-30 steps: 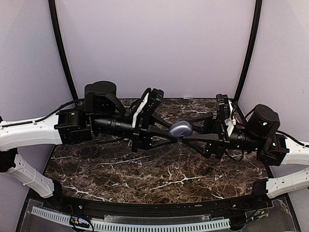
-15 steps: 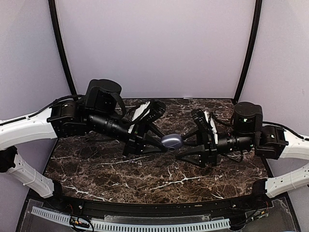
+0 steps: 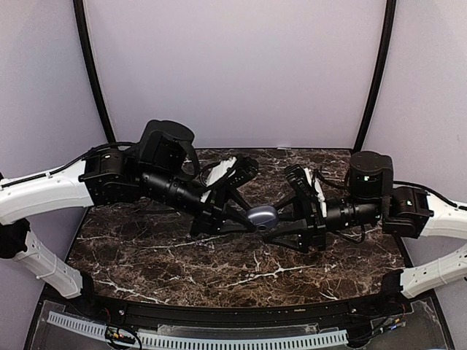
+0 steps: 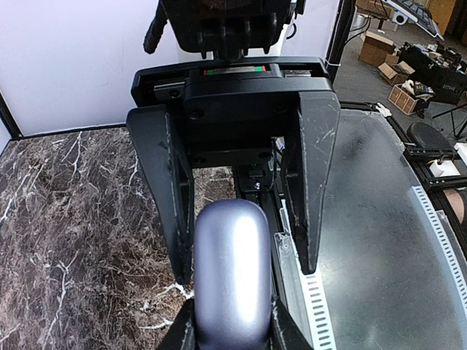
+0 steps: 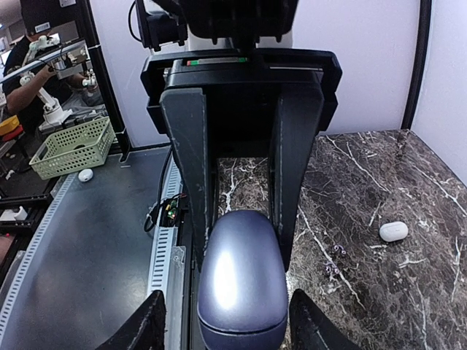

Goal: Insert the wireless bluetooth earbuds into the charging case

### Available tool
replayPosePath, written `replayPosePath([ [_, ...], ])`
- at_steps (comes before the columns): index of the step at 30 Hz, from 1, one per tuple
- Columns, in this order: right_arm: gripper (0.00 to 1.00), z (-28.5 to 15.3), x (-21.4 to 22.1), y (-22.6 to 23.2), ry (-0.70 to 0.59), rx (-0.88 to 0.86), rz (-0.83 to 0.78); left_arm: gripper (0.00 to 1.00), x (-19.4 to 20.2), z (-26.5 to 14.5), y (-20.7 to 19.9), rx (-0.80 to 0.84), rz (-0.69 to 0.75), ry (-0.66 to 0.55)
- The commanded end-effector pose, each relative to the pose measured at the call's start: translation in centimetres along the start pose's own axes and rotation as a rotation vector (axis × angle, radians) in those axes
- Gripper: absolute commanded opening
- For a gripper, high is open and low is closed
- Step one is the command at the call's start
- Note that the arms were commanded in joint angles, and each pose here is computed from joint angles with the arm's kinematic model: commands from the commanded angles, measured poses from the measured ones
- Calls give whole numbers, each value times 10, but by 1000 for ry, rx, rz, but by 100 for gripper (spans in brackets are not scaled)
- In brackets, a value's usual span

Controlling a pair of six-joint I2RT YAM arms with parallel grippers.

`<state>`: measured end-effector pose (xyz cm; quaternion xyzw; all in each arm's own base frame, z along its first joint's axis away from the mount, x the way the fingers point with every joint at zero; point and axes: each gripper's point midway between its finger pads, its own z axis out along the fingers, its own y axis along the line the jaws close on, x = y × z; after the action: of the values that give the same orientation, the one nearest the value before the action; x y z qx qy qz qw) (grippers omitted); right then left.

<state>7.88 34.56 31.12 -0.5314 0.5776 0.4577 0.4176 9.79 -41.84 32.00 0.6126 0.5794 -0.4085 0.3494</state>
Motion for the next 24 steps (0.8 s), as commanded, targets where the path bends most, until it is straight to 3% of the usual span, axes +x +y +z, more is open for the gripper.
replayPosePath([
  [1, 50, -2, -20, 4, -55, -21, -31, 0, -9, -4, -4, 9, 13, -10],
  [7, 34, -2, -17, 3, -50, -14, -29, 0, -10, -4, -2, -2, 17, -10],
  [24, 39, -1, -9, -2, -25, 12, -14, 0, -15, -7, -2, -9, 25, -27],
])
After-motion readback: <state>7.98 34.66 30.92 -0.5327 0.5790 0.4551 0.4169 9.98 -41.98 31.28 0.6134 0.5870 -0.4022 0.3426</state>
